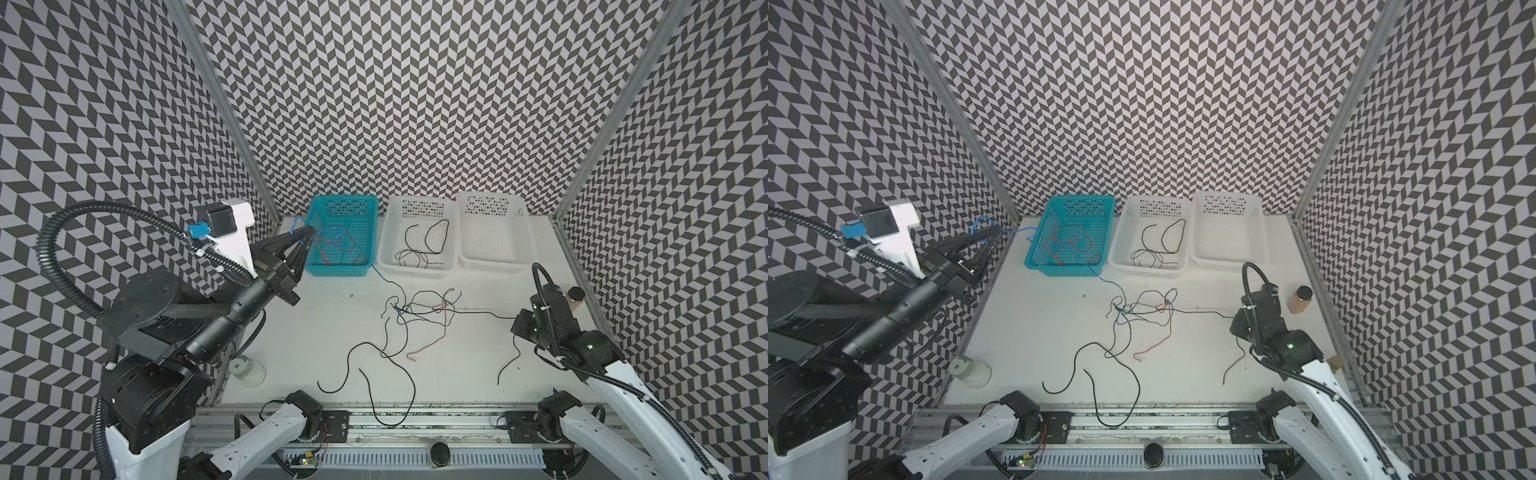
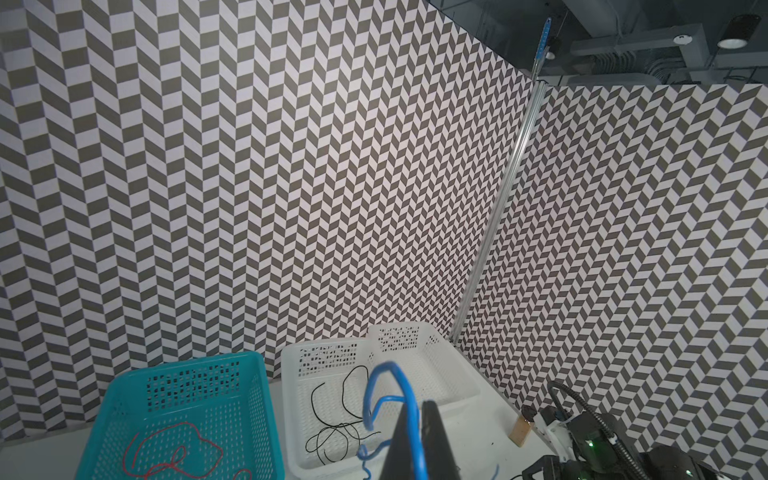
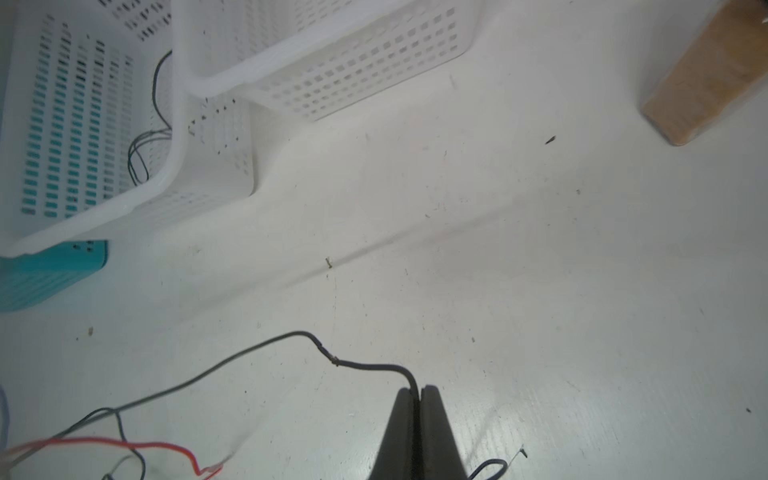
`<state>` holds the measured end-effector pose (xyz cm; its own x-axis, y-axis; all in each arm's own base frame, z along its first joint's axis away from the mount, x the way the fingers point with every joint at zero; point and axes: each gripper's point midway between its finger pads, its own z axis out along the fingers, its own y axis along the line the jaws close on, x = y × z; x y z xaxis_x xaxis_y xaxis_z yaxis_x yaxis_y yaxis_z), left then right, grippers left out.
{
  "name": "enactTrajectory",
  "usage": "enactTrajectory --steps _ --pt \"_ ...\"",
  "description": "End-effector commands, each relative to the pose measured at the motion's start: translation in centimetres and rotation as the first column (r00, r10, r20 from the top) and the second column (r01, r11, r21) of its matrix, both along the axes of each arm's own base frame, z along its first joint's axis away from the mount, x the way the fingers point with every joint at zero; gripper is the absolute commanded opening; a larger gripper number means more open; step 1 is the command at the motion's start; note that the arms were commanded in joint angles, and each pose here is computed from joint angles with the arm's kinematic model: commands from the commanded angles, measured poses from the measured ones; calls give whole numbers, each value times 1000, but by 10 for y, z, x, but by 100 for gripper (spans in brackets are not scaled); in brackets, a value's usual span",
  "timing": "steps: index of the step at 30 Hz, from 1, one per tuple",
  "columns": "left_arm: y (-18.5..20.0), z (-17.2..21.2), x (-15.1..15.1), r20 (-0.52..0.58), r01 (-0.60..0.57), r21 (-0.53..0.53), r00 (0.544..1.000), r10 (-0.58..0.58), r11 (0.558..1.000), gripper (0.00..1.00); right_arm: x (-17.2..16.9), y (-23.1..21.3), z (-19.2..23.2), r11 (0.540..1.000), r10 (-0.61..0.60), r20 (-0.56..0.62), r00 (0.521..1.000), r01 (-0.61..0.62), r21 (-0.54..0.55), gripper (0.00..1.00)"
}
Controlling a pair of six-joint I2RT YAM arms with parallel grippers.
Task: Untangle the cables
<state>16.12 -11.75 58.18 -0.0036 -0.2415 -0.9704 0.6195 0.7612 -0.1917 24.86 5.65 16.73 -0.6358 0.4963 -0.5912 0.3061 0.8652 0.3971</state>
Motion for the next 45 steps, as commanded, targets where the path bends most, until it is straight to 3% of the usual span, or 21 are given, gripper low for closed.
enactTrajectory --steps 1,3,6,11,14,18,21,26,29,35,38,40,45 --pt "-15 1 6 -32 66 1 997 -66 998 0 12 36 32 978 185 102 977 -193 74 25" --pt "-24 1 9 -43 108 -10 993 -108 994 0 14 54 48 951 265 185 946 -288 113 34" --pt "-30 3 10 -44 137 -25 989 -138 990 0 10 87 79 873 399 351 847 -468 136 45" --pt "-41 3 11 -62 194 -40 978 -197 980 0 -6 136 106 753 556 478 680 -655 56 52" --pt "-46 0 13 -78 217 -48 972 -220 975 0 -11 164 115 705 592 512 622 -708 45 55" --pt "-49 2 10 -78 244 -67 965 -249 967 0 6 189 103 717 534 485 693 -675 174 56" --pt "-50 2 6 -78 262 -77 960 -267 962 0 16 217 93 692 524 471 710 -677 251 56" --pt "-49 -4 2 -88 267 -78 958 -273 961 0 36 237 88 699 455 456 765 -624 350 57" --pt "-49 -8 1 -95 274 -84 955 -282 958 0 43 249 83 671 412 471 780 -609 423 58" --pt "-53 -10 0 -101 300 -101 945 -310 949 0 51 272 66 656 382 453 806 -581 482 57" --pt "-51 -7 -3 -90 295 -104 948 -304 950 0 56 277 48 683 378 399 835 -543 489 55" --pt "-49 -6 -5 -82 290 -104 951 -299 951 0 58 279 38 691 374 373 849 -524 498 49" --pt "-46 -9 -7 -83 280 -99 954 -289 955 0 59 275 30 717 374 346 860 -505 480 19"
